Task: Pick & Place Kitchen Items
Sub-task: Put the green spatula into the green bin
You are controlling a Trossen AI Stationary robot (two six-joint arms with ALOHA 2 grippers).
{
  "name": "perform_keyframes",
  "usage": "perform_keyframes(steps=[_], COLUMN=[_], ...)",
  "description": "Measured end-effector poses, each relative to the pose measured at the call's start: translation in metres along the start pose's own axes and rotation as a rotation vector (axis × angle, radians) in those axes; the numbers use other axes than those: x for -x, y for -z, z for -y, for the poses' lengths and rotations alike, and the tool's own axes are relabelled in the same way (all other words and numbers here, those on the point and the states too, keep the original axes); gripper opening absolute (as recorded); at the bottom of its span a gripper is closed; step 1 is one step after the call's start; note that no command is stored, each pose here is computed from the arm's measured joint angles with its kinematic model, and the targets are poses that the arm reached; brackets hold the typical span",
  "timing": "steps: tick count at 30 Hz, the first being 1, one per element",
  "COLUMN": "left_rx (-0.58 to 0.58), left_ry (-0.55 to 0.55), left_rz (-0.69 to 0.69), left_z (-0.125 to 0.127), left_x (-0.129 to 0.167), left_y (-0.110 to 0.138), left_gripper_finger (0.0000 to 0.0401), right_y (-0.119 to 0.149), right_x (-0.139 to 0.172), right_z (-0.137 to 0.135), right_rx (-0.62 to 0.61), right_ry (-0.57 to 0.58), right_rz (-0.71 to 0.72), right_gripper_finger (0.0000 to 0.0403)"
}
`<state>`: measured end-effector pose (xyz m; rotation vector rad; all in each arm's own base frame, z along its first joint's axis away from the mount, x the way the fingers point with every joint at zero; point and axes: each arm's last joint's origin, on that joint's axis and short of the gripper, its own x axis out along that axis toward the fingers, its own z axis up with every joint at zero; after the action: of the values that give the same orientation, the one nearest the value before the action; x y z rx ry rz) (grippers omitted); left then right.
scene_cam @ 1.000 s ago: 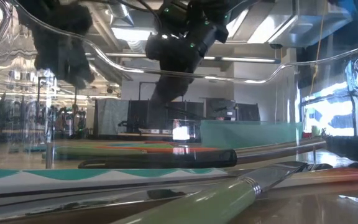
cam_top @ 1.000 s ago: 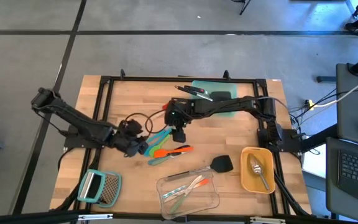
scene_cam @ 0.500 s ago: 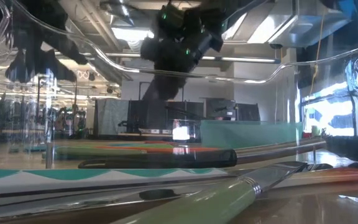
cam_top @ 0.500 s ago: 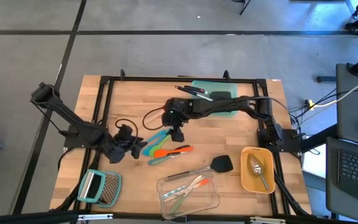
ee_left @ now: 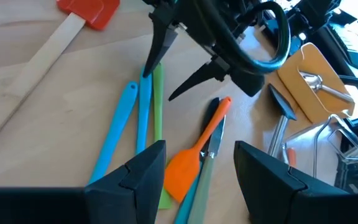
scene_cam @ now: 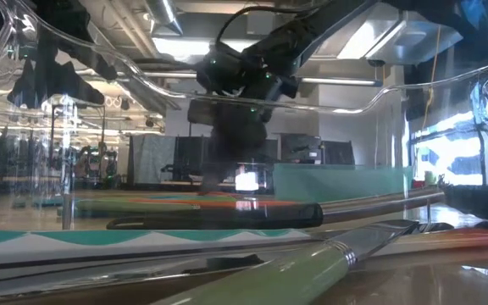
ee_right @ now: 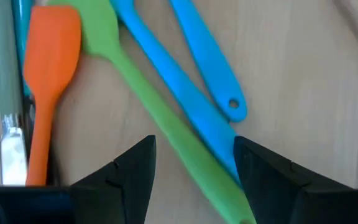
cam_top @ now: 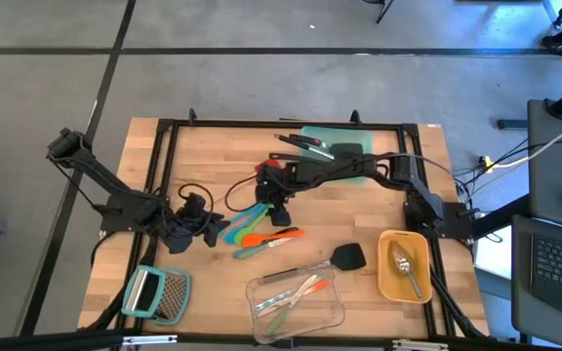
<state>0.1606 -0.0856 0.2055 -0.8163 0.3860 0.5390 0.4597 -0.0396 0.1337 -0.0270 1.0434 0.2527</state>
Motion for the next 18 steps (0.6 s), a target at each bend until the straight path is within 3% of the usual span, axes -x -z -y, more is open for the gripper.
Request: perform_keyframes(steps=[18], left_rx=[0.005], left_ry=[-0.017], left_rz=[0.032], left_z=[-0.002], left_x=[0.000], left_y=[-0.001], left_gripper_finger=[0.0184], right_y=[0.014], right_x=[-0.010], right_z=[-0.003], right_rx=[0.001], right_ry=[-0.019], right_rz=[-0.128], right_gripper_finger=[0.0200])
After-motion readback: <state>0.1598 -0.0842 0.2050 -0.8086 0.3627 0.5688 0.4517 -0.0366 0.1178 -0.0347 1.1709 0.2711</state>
